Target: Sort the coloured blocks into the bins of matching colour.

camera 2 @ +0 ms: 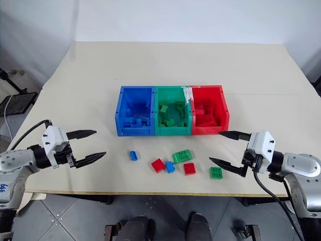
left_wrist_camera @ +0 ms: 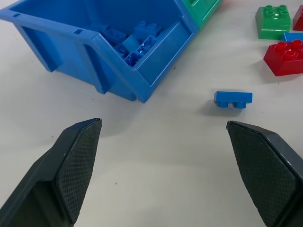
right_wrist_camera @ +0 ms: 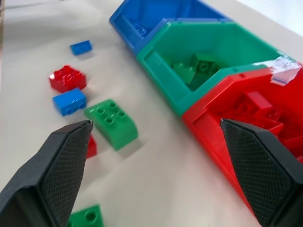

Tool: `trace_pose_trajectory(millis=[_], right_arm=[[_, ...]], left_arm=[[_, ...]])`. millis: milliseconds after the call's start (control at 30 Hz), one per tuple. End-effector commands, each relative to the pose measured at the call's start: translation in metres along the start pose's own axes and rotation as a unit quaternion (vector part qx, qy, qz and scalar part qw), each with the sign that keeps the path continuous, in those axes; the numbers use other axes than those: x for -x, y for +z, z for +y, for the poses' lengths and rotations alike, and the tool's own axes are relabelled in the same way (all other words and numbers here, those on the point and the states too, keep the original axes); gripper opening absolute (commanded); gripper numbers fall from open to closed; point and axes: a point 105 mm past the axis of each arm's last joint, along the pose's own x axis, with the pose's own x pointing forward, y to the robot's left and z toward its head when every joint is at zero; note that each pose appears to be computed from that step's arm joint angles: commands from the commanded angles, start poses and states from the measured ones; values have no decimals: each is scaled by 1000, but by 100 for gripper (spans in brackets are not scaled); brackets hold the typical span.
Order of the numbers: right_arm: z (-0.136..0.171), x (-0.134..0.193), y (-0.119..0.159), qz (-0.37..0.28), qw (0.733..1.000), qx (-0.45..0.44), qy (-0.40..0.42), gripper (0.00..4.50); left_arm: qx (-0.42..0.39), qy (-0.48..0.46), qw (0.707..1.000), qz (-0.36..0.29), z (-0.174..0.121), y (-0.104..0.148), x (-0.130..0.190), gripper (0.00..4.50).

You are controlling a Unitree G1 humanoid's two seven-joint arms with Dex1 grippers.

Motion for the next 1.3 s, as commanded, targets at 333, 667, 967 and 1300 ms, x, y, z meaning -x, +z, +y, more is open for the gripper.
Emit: trace_pose_trajectory(millis=[333, 667, 967, 1300], right_arm=[[-1, 45, 0, 56, 997, -6, -53, 450], [17, 97, -34, 185, 981, -43, -50, 450], [30, 33, -39, 251, 963, -47, 87, 450], [47, 9, -61, 280, 948, -24, 150, 387]], left_arm=[[-32, -130, 989, -69, -54, 45, -40, 447], [-83, -294, 949, -82, -118, 58, -86, 447], [-87, -285, 953, -53, -103, 40, -68, 447], [-69, -260, 963, -26, -100, 24, -45, 450]])
